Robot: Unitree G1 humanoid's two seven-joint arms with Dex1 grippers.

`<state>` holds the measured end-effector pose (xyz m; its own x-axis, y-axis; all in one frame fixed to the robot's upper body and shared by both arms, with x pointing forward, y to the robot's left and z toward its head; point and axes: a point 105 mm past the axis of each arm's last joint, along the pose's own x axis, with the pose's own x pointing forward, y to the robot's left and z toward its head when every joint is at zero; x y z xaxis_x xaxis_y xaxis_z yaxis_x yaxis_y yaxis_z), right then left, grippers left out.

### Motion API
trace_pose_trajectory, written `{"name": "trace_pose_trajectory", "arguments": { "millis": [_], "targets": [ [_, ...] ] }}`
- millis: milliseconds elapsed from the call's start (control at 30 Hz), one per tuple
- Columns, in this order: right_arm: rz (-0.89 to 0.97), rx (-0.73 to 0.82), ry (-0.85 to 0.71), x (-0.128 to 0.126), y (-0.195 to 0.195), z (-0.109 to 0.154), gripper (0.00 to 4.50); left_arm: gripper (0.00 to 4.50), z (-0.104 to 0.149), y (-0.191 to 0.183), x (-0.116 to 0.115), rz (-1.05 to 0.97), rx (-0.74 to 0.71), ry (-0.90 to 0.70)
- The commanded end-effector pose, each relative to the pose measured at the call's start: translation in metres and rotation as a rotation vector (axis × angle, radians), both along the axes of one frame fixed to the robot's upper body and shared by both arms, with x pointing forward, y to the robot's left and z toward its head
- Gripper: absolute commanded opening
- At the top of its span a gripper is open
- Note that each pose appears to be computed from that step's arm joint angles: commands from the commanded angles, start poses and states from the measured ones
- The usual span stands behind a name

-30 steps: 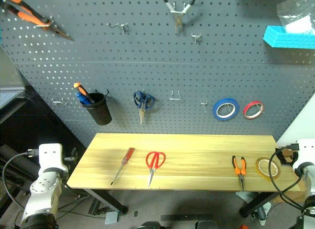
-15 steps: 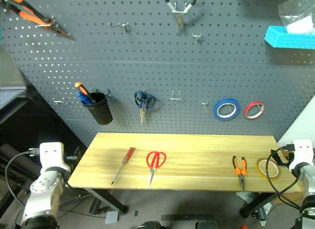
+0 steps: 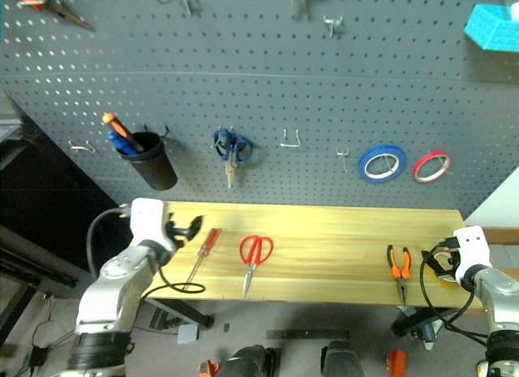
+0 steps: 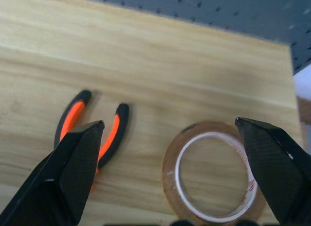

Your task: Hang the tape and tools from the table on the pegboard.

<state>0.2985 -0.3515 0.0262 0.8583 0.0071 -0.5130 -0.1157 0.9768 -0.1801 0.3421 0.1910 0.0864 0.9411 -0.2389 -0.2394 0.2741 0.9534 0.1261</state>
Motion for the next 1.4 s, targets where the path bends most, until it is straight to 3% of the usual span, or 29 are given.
{"name": "trace_pose_trajectory", "arguments": {
  "millis": [33, 167, 400, 700, 800, 1167, 1400],
  "targets": [
    [0.024, 0.025, 0.053, 0.007, 0.003, 0.003, 4.50, 3.87, 0.025, -0.053, -0.003, -0.269, 0.093, -0.127],
    [-0.024, 0.029, 0.112, 0.018, -0.005, 0.001, 4.50, 3.87, 0.031, -0.108, -0.021, -0.592, 0.098, -0.133],
    [-0.064, 0.002, 0.203, 0.026, -0.019, -0.008, 4.50, 3.87, 0.041, -0.155, -0.050, -0.962, 0.121, -0.113],
    [-0.104, 0.022, 0.301, 0.025, -0.024, -0.019, 4.50, 3.87, 0.050, -0.164, -0.058, -1.070, 0.104, -0.111],
    [-0.075, 0.006, 0.357, 0.021, -0.020, -0.028, 3.89, 3.91, 0.055, -0.164, -0.060, -1.088, 0.091, -0.115],
    [0.051, -0.183, 0.464, 0.010, -0.008, -0.057, 0.15, 3.91, 0.052, -0.155, -0.066, -1.106, 0.143, -0.120],
    [0.065, -0.243, 0.380, 0.017, -0.014, -0.044, 0.11, 3.91, 0.053, -0.146, -0.060, -1.053, 0.124, -0.120]
  ]
}}
